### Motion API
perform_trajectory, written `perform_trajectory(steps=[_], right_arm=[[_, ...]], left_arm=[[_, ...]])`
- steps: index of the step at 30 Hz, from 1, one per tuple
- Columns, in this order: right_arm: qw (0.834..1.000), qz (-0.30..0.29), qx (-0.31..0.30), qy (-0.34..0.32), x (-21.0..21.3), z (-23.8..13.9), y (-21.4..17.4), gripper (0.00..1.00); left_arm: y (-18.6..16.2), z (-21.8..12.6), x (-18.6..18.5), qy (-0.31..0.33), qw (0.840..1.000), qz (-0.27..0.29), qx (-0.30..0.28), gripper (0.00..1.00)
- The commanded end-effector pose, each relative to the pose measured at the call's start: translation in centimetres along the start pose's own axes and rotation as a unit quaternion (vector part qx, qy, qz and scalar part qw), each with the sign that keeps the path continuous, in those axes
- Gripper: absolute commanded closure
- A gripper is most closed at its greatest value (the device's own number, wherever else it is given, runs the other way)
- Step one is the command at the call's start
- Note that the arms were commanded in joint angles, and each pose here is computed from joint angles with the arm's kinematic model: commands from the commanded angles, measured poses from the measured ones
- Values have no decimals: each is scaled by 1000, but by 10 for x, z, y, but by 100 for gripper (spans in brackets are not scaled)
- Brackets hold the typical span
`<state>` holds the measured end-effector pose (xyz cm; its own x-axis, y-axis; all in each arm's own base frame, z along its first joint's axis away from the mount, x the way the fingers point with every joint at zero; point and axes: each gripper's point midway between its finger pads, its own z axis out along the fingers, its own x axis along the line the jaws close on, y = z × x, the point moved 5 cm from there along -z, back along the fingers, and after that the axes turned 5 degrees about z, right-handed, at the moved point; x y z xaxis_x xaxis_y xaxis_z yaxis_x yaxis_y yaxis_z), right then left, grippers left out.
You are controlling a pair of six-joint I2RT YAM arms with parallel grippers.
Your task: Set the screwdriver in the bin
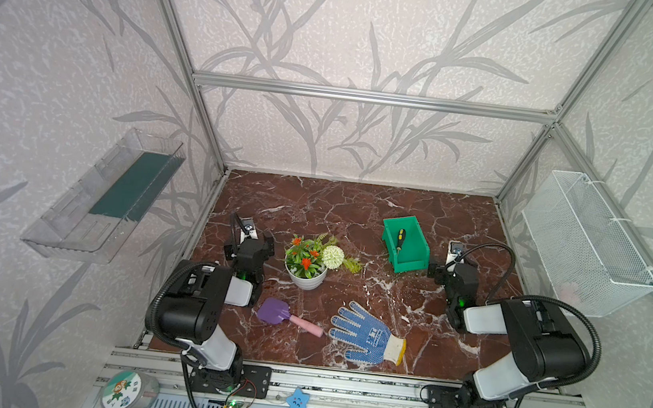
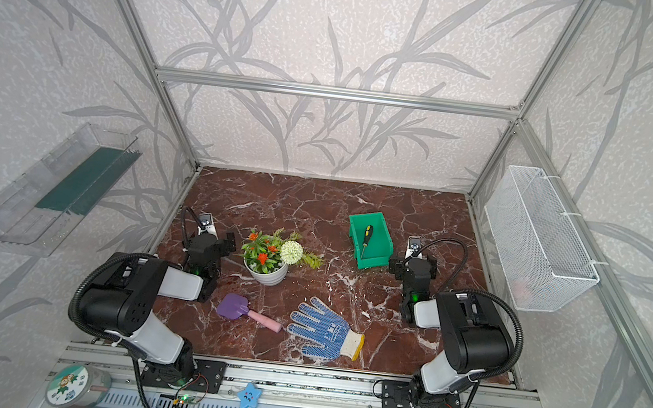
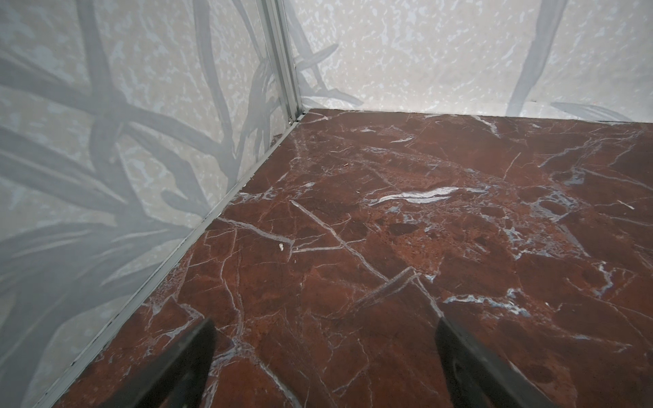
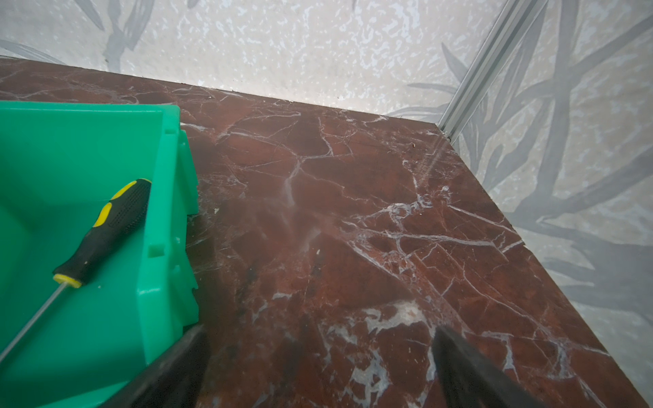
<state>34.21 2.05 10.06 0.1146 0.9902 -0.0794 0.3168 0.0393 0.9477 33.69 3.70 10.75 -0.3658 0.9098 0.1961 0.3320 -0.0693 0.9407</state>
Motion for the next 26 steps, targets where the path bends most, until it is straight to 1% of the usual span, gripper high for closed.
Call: perform_trajectory(steps=[1,26], right_arm=[[1000,10,-13,0,0,2,10,1],[1000,14,-12,6,-1,2,10,1]], left_arm=[[8,2,0,-1,1000,-13,-11,1],[9,2,0,-2,1000,-13,-12,1]])
